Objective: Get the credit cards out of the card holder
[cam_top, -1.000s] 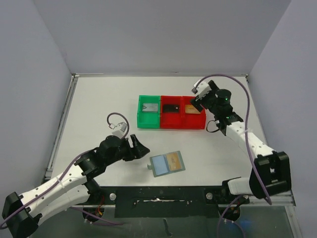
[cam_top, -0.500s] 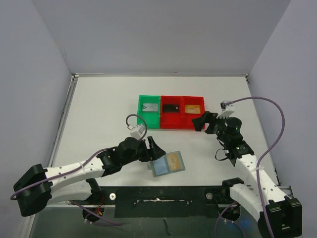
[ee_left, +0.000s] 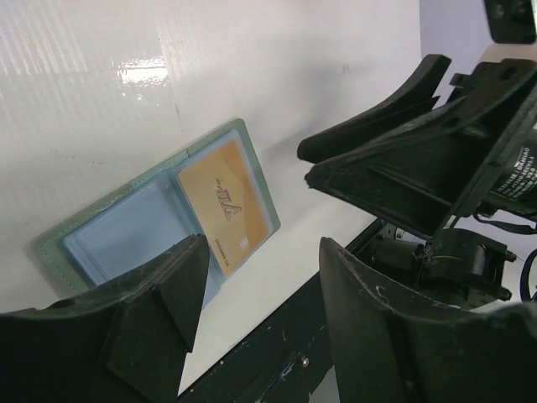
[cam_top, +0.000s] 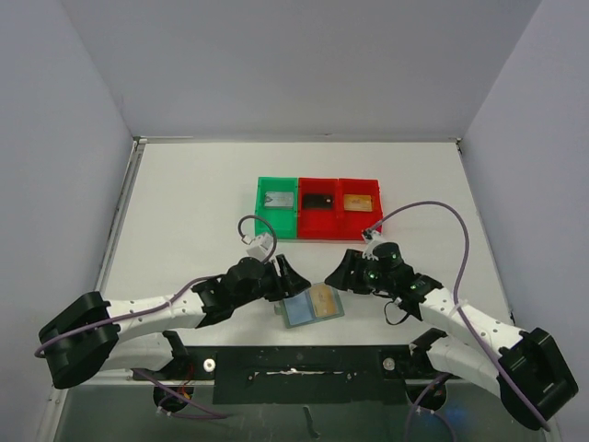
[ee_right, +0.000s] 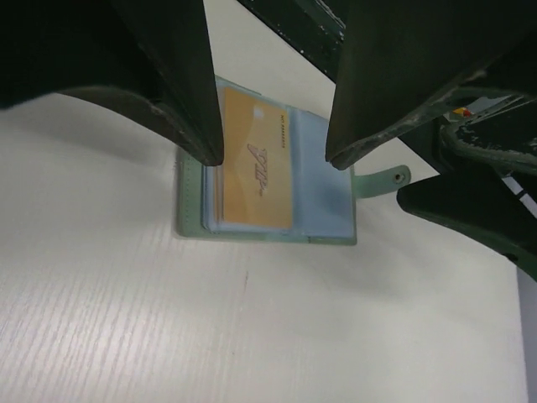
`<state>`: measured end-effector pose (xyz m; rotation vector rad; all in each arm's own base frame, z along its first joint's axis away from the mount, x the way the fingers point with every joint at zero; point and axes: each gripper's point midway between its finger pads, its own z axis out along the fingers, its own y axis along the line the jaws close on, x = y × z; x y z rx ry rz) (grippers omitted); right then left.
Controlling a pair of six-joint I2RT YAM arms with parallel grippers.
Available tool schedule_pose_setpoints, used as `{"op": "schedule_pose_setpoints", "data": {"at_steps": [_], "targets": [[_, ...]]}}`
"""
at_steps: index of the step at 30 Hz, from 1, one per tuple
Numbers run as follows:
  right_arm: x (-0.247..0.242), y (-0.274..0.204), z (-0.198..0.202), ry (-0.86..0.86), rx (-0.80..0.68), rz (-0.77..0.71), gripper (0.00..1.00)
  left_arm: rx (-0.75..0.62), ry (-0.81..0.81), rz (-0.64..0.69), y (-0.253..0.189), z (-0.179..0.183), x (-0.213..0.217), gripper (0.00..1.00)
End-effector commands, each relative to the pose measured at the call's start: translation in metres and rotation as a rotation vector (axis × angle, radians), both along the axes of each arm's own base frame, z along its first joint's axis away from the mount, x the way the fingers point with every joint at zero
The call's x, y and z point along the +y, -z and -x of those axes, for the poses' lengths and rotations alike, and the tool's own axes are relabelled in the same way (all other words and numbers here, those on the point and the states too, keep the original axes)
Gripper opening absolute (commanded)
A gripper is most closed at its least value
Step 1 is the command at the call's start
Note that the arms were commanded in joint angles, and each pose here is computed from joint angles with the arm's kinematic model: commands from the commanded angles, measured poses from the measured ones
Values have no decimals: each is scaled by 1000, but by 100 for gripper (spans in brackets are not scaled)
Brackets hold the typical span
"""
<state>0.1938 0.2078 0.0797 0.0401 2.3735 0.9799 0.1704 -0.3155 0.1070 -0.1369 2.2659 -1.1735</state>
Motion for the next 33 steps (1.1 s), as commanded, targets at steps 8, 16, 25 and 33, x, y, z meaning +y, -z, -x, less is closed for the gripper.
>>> {"op": "schedule_pose_setpoints", "data": {"at_steps": [8, 16, 25, 33], "targets": [[28, 20, 12, -28, 89, 54, 38, 10, 13, 57, 0, 1, -11, 53], [19, 32, 10, 8, 109, 112, 35, 14, 46, 58, 2, 5, -16, 51], [21, 42, 10, -8, 127, 137, 31, 28, 88, 58, 11, 6, -28, 43], [14, 60, 19, 0, 178, 162, 28, 70, 99, 78, 32, 9, -34, 35]]}}
